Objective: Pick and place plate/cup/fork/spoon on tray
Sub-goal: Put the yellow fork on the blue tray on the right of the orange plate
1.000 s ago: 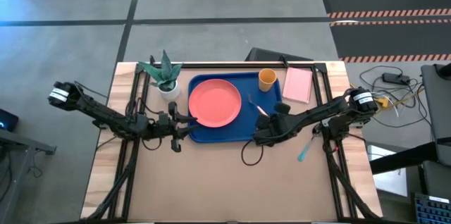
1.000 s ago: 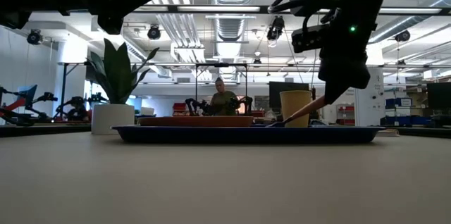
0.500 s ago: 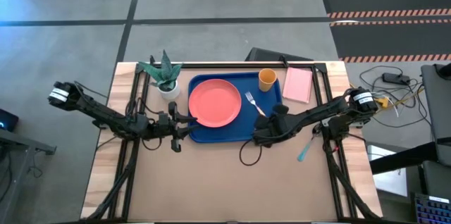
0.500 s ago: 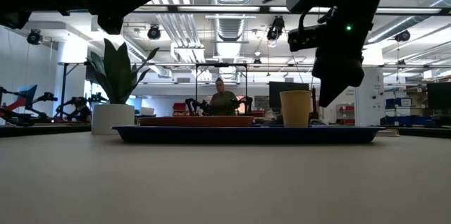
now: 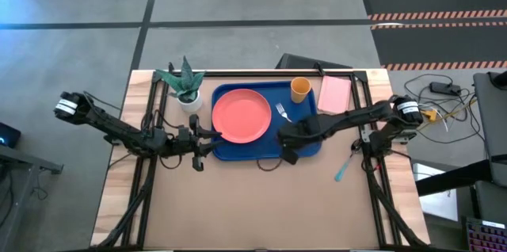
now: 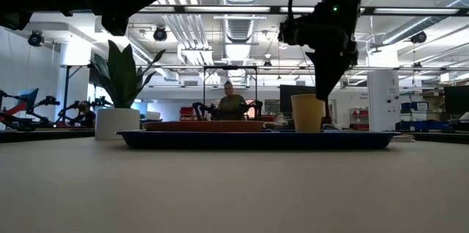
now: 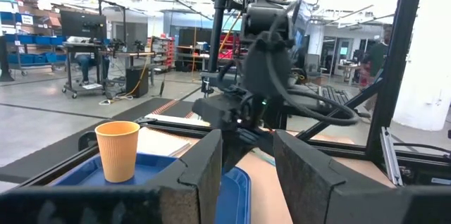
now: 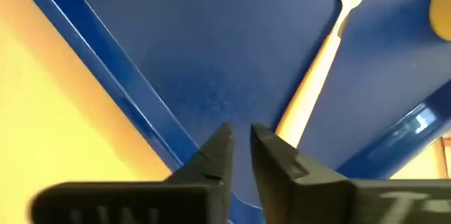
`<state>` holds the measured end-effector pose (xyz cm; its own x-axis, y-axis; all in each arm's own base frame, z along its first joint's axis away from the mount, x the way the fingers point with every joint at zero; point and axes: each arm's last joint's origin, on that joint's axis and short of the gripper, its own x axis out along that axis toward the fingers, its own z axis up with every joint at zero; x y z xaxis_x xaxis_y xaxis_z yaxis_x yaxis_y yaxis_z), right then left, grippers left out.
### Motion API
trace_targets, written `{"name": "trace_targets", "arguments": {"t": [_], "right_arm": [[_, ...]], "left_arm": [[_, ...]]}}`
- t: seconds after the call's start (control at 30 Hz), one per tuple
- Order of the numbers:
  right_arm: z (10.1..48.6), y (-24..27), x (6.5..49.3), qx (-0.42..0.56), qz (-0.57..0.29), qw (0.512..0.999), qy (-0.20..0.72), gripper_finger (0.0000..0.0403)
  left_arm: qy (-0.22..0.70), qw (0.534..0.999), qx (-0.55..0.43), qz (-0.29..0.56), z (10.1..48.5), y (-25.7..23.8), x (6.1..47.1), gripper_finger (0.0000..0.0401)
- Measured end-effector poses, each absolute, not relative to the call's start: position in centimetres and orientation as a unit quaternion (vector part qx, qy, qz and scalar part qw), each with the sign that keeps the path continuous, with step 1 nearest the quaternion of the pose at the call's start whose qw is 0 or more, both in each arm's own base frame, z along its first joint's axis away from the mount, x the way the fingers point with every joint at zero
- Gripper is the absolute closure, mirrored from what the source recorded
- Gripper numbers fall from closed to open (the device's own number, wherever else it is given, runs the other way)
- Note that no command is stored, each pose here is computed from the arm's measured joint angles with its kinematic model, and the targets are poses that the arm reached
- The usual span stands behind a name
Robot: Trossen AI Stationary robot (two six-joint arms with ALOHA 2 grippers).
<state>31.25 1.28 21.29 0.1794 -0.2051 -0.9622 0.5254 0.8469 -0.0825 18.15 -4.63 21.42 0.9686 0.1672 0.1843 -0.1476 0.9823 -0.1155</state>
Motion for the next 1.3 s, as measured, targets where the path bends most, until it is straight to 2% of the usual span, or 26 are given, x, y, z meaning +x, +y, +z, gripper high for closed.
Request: {"name": "trace_targets", "arguments": {"t": [0.13,0.6,1.0,1.3], "right_arm": [[21.0,-0.2,31.1,0.144,-0.239,0.745,0.606,0.0392],[17.3,-2.4,28.5,0.136,-0.258,0.699,0.653,0.0394],[15.5,-2.6,27.6,0.117,-0.287,0.7,0.643,0.0394],[14.6,-2.5,28.5,0.149,-0.271,0.744,0.592,0.0394]], "left_arm": [[-0.097,0.991,-0.05,0.079,21.4,-4.6,18.2,0.0287],[-0.096,0.991,-0.05,0.08,21.4,-4.6,18.2,0.0287],[-0.096,0.991,-0.05,0.08,21.4,-4.6,18.2,0.0287],[-0.096,0.991,-0.05,0.08,21.4,-4.6,18.2,0.0287]]}}
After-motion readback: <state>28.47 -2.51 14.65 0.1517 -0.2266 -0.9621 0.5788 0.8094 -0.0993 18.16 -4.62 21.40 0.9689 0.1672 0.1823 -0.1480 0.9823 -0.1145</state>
